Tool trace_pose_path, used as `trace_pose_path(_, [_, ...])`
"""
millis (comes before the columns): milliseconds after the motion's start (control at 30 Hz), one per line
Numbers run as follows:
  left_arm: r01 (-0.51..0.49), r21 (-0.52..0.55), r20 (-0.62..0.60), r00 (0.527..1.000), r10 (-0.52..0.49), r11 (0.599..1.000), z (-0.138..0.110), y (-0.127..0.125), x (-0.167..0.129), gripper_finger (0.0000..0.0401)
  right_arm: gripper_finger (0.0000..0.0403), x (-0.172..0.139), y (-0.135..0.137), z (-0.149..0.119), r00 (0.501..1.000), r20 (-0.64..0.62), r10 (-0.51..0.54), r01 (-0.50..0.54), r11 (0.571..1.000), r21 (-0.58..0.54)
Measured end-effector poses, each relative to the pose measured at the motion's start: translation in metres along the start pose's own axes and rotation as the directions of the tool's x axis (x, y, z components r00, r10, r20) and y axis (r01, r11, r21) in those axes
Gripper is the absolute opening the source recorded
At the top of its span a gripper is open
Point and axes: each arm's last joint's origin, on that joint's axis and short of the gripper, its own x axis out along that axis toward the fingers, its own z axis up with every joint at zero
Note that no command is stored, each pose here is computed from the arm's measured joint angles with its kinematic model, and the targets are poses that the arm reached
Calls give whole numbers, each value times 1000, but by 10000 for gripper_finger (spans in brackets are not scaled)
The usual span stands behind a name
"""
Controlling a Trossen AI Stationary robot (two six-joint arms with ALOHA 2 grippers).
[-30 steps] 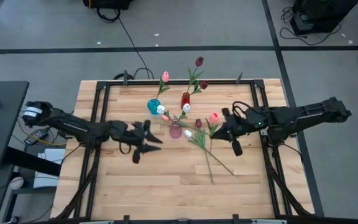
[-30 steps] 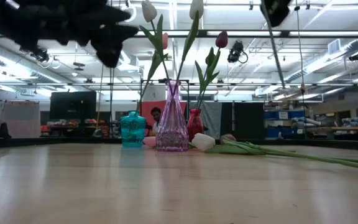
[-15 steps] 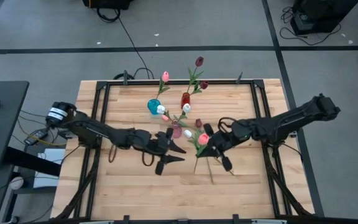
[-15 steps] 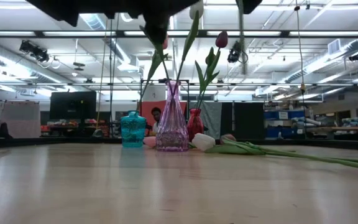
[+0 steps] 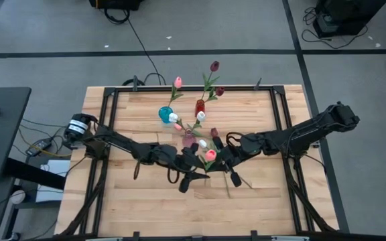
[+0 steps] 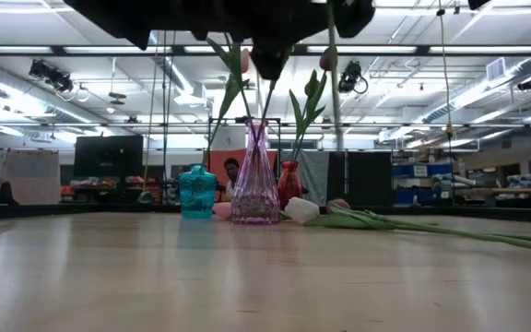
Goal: Sort flowers into vase by color
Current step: Put the bottom pink tulip into the blue vase
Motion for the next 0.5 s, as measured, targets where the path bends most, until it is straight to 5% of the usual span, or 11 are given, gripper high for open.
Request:
trace_pose_path(133, [-3, 1, 9, 1000, 3, 1000, 3, 0, -1, 116, 9, -1, 0, -1, 1000, -14, -10, 10, 1000, -1])
trace_pose_path(333, [-11, 2, 21, 1000, 11, 1000, 6, 0, -2, 20, 13, -2, -1, -2, 999, -31, -30, 30, 1000, -10])
trace_pose_path(500, [-19, 3, 15, 1000, 19, 1000, 5, 0, -2, 10, 60, -3, 1, -2, 999, -33, -33, 33, 999, 0])
